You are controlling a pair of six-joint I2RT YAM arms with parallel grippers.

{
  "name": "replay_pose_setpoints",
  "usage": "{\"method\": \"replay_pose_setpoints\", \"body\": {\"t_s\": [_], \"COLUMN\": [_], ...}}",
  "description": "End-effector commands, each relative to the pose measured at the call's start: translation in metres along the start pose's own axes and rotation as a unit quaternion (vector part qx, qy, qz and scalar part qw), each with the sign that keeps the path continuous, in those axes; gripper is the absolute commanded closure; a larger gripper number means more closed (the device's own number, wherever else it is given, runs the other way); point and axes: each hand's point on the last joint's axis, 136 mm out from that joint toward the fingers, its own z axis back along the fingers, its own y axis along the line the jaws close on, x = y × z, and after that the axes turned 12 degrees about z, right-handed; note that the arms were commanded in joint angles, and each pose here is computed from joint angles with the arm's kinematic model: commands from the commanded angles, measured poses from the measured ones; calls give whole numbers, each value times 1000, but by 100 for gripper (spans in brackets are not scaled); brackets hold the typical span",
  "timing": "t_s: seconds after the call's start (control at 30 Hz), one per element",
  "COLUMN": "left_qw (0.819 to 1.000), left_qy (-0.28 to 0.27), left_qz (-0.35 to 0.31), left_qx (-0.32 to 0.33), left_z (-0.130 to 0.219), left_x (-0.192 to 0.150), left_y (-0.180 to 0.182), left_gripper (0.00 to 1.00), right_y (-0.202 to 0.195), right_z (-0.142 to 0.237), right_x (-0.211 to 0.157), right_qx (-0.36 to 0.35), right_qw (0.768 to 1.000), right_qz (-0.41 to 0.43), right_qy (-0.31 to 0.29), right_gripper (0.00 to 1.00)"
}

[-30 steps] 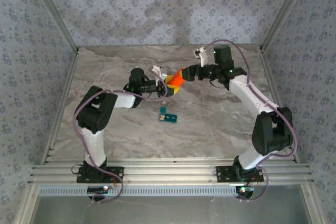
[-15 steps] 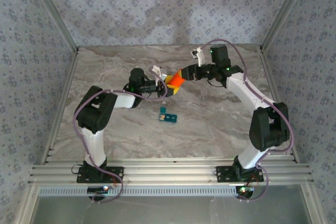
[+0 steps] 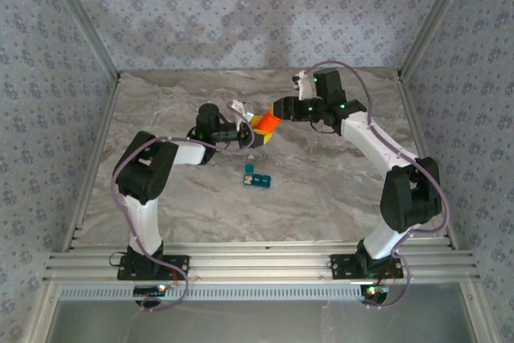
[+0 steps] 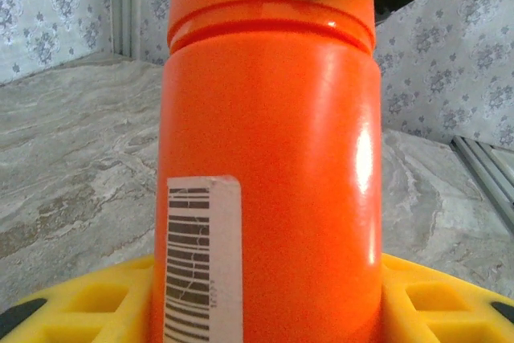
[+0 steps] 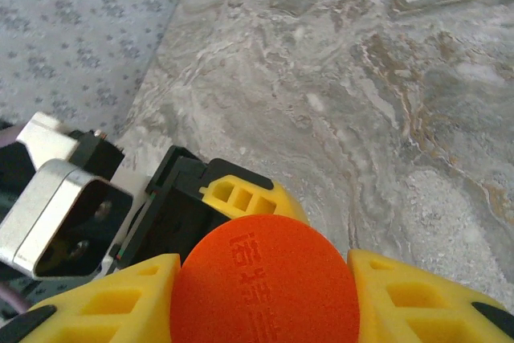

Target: Sort the pills into containers

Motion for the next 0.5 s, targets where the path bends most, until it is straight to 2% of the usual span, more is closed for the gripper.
{"method": "replay_pose_setpoints", "body": {"t_s": [0.0, 0.23, 0.47], "left_qw": [996, 995, 995], "left_qy": [-33, -45, -46], "left_qz": [-80, -86, -82], "left_qx": [-28, -29, -22], "left_z": [2, 3, 3], "left_x": [46, 53, 58], "left_y": [-35, -39, -41], "left_gripper": [100, 100, 100], "right_y": [5, 3, -2], "right_z": [-14, -10, 15], "right_x": [-14, -12, 10], "right_qx": [-20, -38, -39], "right_qw": [997, 996, 996], "right_qz": [-70, -78, -77], "right_qy": [26, 24, -17], "right_gripper": [61, 56, 34]}}
